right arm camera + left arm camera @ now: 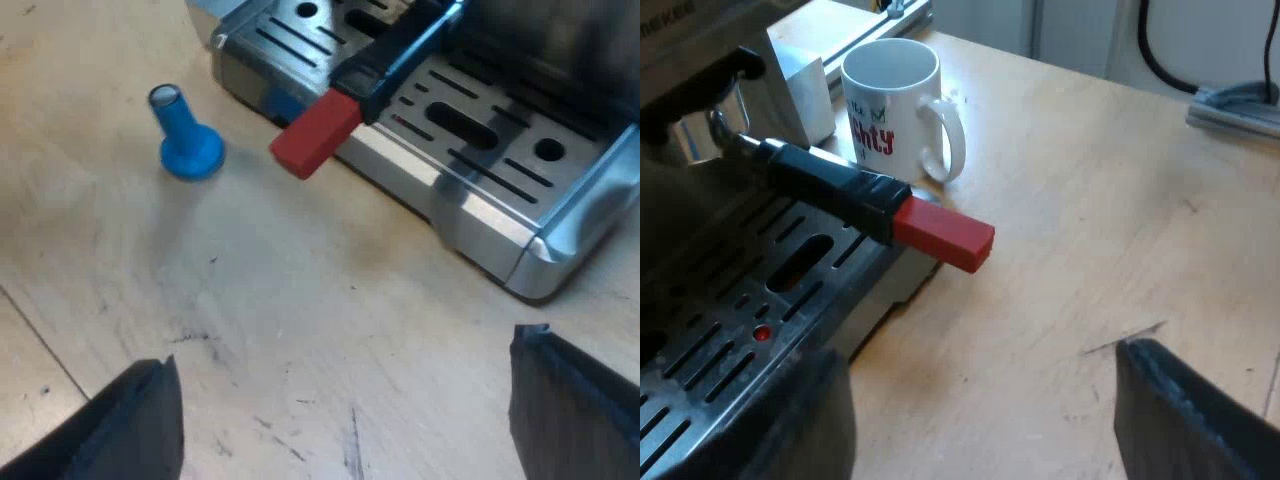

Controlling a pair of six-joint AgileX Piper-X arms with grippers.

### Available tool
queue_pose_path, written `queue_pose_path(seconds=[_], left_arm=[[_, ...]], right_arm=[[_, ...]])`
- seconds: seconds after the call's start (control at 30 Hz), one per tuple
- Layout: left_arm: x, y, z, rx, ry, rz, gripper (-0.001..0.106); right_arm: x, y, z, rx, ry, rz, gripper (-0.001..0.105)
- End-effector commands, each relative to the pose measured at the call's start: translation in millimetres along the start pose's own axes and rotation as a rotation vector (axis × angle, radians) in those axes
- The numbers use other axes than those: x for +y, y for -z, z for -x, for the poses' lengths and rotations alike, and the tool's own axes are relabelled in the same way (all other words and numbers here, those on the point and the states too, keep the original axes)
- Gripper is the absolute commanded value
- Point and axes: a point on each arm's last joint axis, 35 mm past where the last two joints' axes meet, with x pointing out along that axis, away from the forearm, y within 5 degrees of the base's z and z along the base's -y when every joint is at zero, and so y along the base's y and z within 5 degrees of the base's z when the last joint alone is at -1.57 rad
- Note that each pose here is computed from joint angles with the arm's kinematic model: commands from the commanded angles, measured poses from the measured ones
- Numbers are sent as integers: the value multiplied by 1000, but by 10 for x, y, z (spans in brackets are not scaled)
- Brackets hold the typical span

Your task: Grind coffee beans and then tamp

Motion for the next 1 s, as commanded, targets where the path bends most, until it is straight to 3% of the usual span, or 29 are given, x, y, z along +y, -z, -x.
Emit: queue_pose_path(seconds=[0.03, 0.17, 0.27, 0.4, 0.5, 0.67, 1.0], left_arm=[[15, 28, -54, -28, 16, -22, 58], [49, 119, -121, -23, 16, -20, 58], [73, 201, -171, -11, 20, -15, 58], [68, 284, -224, -6, 116, -17, 62], [77, 351, -257, 5, 145, -12, 70], [85, 383, -270, 13, 144, -8, 70], [85, 383, -270, 13, 144, -8, 70]], right_arm=[[10, -39, 17, -16, 13, 30, 69], [48, -59, 14, -22, 16, 5, 69], [62, -85, 15, -40, 27, 21, 69], [85, -100, -36, -20, 29, 43, 69], [113, -126, -126, 12, 6, 26, 69], [171, -188, -366, 41, 13, 6, 69], [383, -102, -783, 61, -27, -9, 69]])
